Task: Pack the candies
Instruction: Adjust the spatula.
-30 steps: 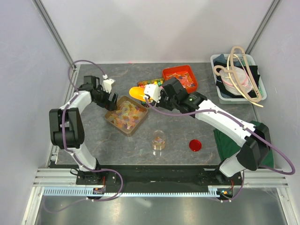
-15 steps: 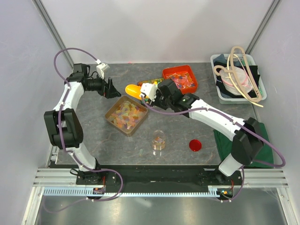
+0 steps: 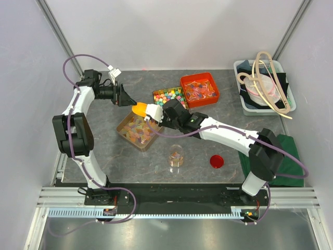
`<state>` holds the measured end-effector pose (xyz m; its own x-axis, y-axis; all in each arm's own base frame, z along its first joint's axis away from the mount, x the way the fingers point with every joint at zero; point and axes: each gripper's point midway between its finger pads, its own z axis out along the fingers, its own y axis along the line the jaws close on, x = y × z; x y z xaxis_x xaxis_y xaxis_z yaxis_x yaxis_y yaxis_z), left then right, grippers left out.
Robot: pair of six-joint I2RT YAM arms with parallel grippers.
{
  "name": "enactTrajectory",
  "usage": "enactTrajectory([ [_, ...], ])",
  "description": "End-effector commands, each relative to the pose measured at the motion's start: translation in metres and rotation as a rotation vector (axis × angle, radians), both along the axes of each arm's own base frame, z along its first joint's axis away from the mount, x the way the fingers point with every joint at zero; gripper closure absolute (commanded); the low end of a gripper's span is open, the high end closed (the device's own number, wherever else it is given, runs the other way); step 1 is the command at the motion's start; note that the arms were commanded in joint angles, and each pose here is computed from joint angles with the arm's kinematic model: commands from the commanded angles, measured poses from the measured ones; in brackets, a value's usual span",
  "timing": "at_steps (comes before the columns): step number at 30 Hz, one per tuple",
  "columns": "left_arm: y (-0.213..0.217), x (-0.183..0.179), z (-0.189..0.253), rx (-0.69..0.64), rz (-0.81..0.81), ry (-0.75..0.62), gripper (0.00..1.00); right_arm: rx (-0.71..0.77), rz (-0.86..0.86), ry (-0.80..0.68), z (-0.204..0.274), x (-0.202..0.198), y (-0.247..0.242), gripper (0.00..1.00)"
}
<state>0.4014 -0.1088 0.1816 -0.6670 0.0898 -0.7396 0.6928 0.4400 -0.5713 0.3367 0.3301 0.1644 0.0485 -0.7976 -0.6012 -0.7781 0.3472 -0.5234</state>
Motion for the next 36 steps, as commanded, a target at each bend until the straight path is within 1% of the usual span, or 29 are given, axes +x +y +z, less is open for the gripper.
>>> enactTrajectory([
  [1, -0.007, -0.002, 0.017, -0.077, -0.027, 0.021, 0.07, 0.036, -0.046, -0.078, 0.018, 0.015, 0.005, 1.0],
  [2, -0.008, -0.003, 0.015, -0.078, -0.028, 0.03, 0.16, 0.039, -0.048, -0.081, 0.02, 0.016, 0.005, 1.0],
  [5, -0.01, -0.006, 0.009, -0.077, -0.038, 0.049, 0.31, 0.046, -0.05, -0.088, 0.024, 0.016, 0.006, 1.0],
  [8, -0.013, -0.009, 0.005, -0.081, -0.054, 0.064, 0.34, 0.052, -0.048, -0.091, 0.027, 0.015, 0.007, 1.0],
  [15, -0.021, -0.013, 0.005, -0.086, -0.078, 0.076, 0.33, 0.053, -0.033, -0.092, 0.027, 0.013, 0.015, 1.0],
  [18, -0.025, -0.014, 0.004, -0.087, -0.089, 0.079, 0.38, 0.053, -0.026, -0.092, 0.028, 0.011, 0.021, 1.0],
  [19, -0.026, -0.015, 0.004, -0.091, -0.092, 0.082, 0.47, 0.051, -0.026, -0.093, 0.028, 0.011, 0.022, 1.0],
  [21, -0.028, -0.015, 0.003, -0.093, -0.095, 0.089, 0.56, 0.048, -0.025, -0.094, 0.027, 0.011, 0.024, 1.0],
  [22, -0.029, -0.016, 0.002, -0.092, -0.099, 0.09, 0.68, 0.051, -0.028, -0.098, 0.029, 0.012, 0.025, 1.0],
  [24, -0.029, -0.017, 0.002, -0.098, -0.101, 0.093, 0.78, 0.049, -0.029, -0.098, 0.027, 0.013, 0.026, 1.0],
  [25, -0.029, -0.017, 0.002, -0.097, -0.104, 0.09, 0.88, 0.05, -0.032, -0.102, 0.028, 0.014, 0.027, 1.0],
  [28, -0.03, -0.018, 0.003, -0.108, -0.108, 0.097, 0.98, 0.041, -0.036, -0.111, 0.026, 0.016, 0.027, 1.0],
  [30, -0.029, -0.018, 0.004, -0.11, -0.109, 0.095, 0.98, 0.033, -0.05, -0.126, 0.026, 0.02, 0.025, 1.0],
  [32, -0.03, -0.019, 0.005, -0.111, -0.112, 0.094, 0.98, 0.025, -0.053, -0.129, 0.024, 0.02, 0.025, 0.95],
  [34, -0.031, -0.02, 0.006, -0.116, -0.116, 0.092, 0.98, 0.018, -0.048, -0.127, 0.021, 0.02, 0.024, 0.74],
  [35, -0.03, -0.02, 0.006, -0.119, -0.116, 0.093, 0.98, 0.019, -0.043, -0.125, 0.021, 0.019, 0.024, 0.53],
  [36, -0.03, -0.02, 0.007, -0.123, -0.119, 0.092, 0.98, 0.023, -0.037, -0.123, 0.022, 0.018, 0.025, 0.46],
])
